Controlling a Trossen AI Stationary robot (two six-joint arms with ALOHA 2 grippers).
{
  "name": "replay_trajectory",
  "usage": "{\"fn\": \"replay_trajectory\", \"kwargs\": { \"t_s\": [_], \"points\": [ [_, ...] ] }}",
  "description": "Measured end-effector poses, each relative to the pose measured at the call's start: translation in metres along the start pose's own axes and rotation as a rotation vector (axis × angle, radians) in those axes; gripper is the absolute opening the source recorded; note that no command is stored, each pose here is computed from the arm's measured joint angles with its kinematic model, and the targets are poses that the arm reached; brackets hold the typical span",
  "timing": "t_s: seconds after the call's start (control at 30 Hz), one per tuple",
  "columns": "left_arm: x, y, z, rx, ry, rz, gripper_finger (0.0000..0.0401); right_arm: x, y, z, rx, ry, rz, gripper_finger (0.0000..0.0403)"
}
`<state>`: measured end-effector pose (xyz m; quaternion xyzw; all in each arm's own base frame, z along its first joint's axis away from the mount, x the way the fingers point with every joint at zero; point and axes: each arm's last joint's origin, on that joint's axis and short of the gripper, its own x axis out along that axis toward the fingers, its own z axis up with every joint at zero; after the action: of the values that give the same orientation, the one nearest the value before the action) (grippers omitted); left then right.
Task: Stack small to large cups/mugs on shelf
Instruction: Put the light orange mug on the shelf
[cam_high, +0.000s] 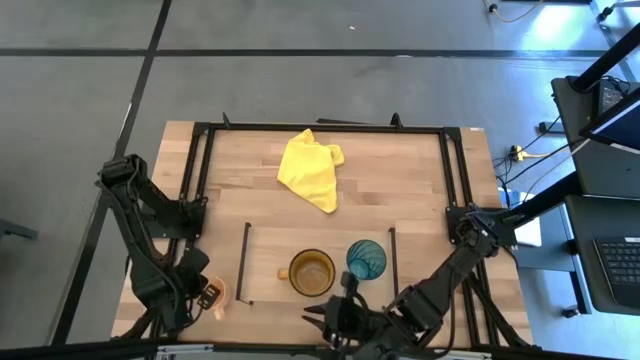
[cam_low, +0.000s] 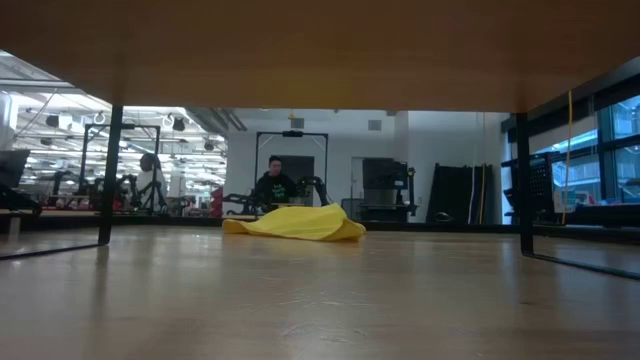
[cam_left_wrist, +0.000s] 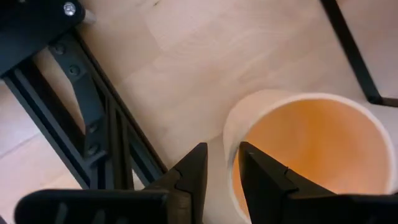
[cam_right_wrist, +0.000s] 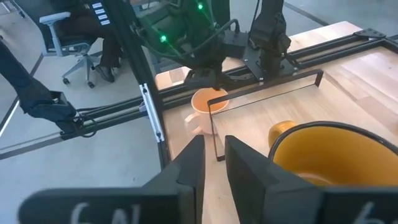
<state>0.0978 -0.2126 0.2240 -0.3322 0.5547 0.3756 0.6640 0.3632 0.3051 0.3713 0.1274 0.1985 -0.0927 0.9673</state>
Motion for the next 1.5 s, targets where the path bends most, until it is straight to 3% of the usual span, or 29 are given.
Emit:
{"fn": "replay_trajectory", "kwargs": {
  "t_s": [0.63, 0.93, 1.07, 1.27, 1.4, 1.5],
  "points": [
    [0.021, 0.005, 0.001, 0.045, -0.004, 0.019, 0.0083, -0.008, 0.006, -0.006, 0.020, 0.003, 0.013, 0.0065],
    [0.021, 0.005, 0.002, 0.109, -0.009, 0.017, 0.0013, -0.007, 0.004, -0.007, 0.002, 0.017, -0.004, 0.0065],
    [0.020, 0.005, 0.002, 0.141, -0.010, 0.013, 0.0011, -0.004, 0.001, -0.007, 0.015, 0.036, -0.015, 0.0065],
    [0.006, 0.003, 0.002, 0.295, 0.015, 0.017, 0.0005, 0.002, -0.003, -0.005, 0.048, 0.101, 0.031, 0.0065],
    [-0.029, 0.002, 0.008, 0.451, 0.009, 0.040, 0.0003, 0.004, -0.005, -0.004, 0.044, 0.104, 0.031, 0.0065],
    [-0.068, -0.004, 0.012, 0.627, -0.025, -0.037, 0.0003, 0.006, -0.007, -0.003, 0.027, 0.103, 0.028, 0.0065]
  ]
}}
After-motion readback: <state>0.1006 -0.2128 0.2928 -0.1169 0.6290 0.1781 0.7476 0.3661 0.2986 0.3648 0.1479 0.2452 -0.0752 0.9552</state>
